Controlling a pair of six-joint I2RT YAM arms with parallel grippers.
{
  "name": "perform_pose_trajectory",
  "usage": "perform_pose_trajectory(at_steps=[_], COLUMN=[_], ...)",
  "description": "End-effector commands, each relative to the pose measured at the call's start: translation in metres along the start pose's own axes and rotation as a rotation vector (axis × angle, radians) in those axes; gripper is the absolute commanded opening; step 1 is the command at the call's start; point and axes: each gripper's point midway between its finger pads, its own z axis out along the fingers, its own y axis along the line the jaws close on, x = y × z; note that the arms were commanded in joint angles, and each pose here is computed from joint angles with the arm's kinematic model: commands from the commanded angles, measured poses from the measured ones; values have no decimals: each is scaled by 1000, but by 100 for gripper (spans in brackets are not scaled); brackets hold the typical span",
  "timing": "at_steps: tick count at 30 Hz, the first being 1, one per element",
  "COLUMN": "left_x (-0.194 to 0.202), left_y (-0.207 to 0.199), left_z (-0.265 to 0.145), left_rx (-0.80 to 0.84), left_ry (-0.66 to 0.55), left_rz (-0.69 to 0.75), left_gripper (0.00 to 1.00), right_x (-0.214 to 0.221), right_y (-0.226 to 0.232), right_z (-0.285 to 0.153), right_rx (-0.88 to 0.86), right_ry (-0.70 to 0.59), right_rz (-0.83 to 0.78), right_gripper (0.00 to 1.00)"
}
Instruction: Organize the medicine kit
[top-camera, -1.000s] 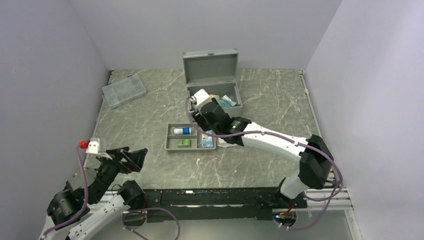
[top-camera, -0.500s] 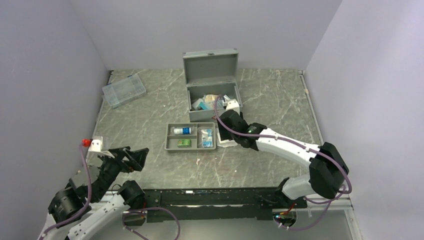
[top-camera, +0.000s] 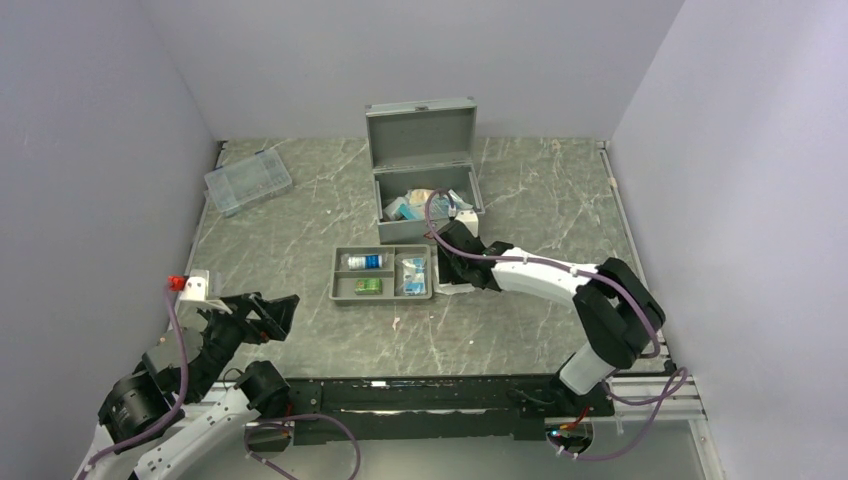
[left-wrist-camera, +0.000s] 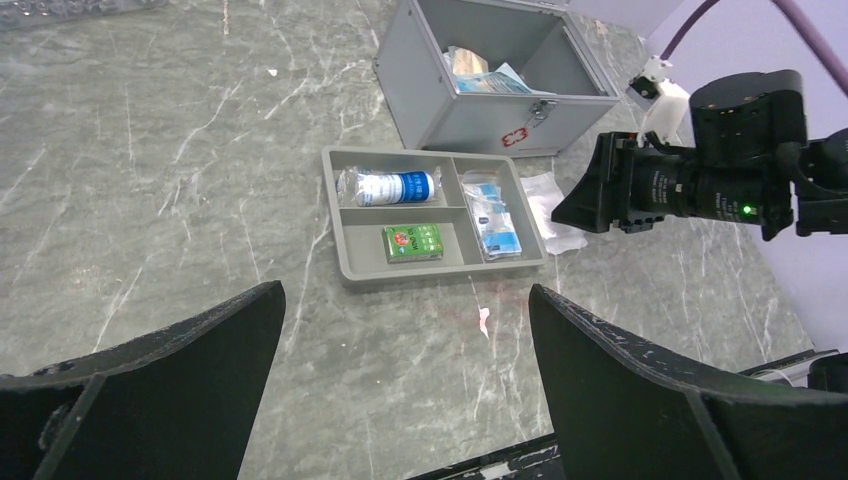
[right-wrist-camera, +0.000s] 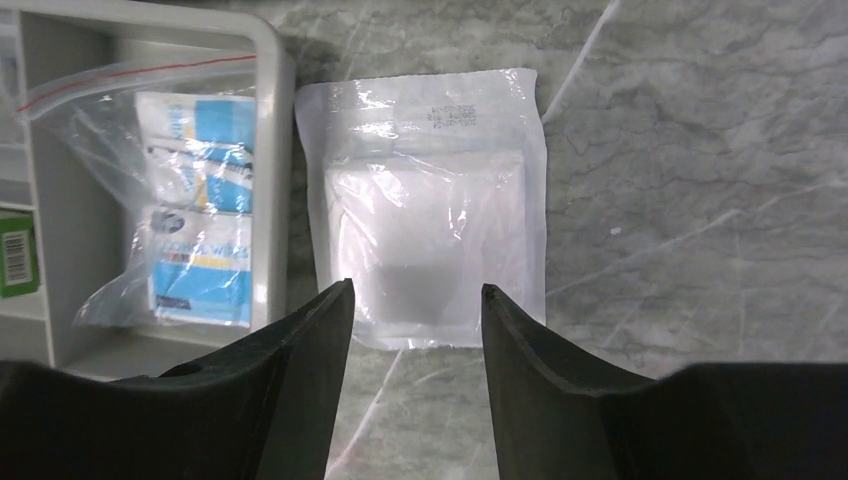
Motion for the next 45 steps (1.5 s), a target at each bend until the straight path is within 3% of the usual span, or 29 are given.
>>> perform_pose_trajectory(at_steps=[1, 7, 14, 15, 35, 45], left_x=[-10, -10, -10, -10, -10, -10], left_y=[-2, -1, -2, -2, -4, -3], left_z=[0, -1, -1, -1, -1, -2], left_rx=[-1, 0, 1, 1, 12, 11], left_ry=[-32, -35, -36, -35, -35, -36], left_rz=[-15, -16, -16, -16, -13, -18], left_gripper=[99, 99, 99, 99, 99, 99], right_x=[-14, -4, -1, -2, -70, -140], right_y=[13, 12, 9, 8, -17, 1], right_z=[11, 24, 24, 23, -68, -89], right_rx=[-47, -39, -31, -24, 14, 4], right_ry=[-23, 7, 12, 10, -182, -334], right_rz=[75, 75, 62, 59, 6, -9], right_gripper=[50, 38, 1, 0, 0, 0])
